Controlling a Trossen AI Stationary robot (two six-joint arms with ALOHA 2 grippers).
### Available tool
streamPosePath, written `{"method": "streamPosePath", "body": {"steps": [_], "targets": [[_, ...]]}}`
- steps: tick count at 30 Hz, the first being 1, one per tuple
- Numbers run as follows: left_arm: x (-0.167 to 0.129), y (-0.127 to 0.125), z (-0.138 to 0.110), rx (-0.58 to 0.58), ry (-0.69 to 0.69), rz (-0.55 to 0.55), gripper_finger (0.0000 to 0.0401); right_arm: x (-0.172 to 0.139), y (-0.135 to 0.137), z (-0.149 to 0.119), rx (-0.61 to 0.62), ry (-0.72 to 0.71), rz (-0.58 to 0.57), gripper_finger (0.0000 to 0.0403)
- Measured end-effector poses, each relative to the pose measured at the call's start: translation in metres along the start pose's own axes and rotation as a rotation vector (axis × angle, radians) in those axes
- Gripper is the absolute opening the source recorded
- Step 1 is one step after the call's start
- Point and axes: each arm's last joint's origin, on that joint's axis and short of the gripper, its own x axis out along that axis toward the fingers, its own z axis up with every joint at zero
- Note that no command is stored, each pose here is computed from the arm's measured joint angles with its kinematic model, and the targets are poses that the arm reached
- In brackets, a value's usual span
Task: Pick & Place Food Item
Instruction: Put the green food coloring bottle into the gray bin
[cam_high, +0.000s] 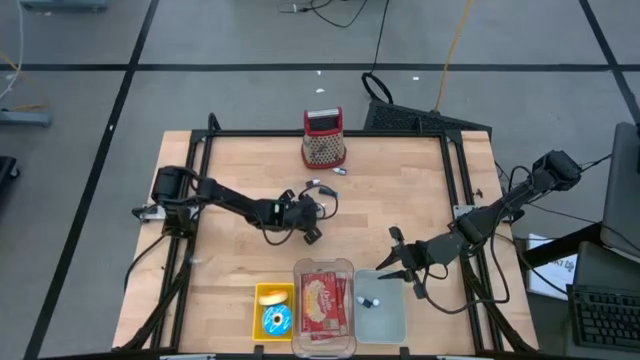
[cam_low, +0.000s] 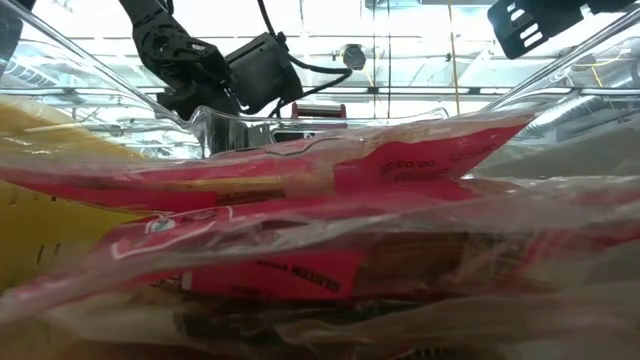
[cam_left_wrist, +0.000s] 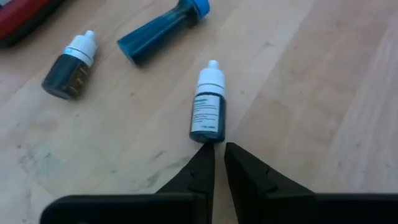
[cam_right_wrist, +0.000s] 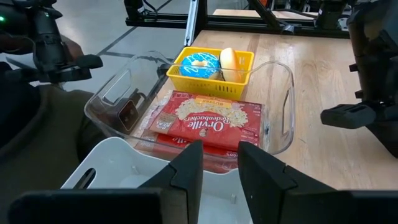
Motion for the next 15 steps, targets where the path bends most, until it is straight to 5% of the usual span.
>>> {"method": "streamPosePath", "body": {"steps": [4, 11, 15], "targets": [[-0.004, -0.002, 0.002, -0.026, 0.011, -0.063, 0.0064, 0.0, 0.0, 0.0, 0.0, 0.001, 0.003, 0.0089], [-0.009, -0.007, 0.009, -0.068, -0.036, -0.124, 0.0163, 0.0, 0.0, 0.0, -0.003, 0.002, 0.003, 0.0089], [-0.006, -0.007, 0.018, 0.0, -0.142, -0.108, 0.0209, 0.0, 0.0, 0.0, -0.003, 0.0, 0.004, 0.0089]]}}
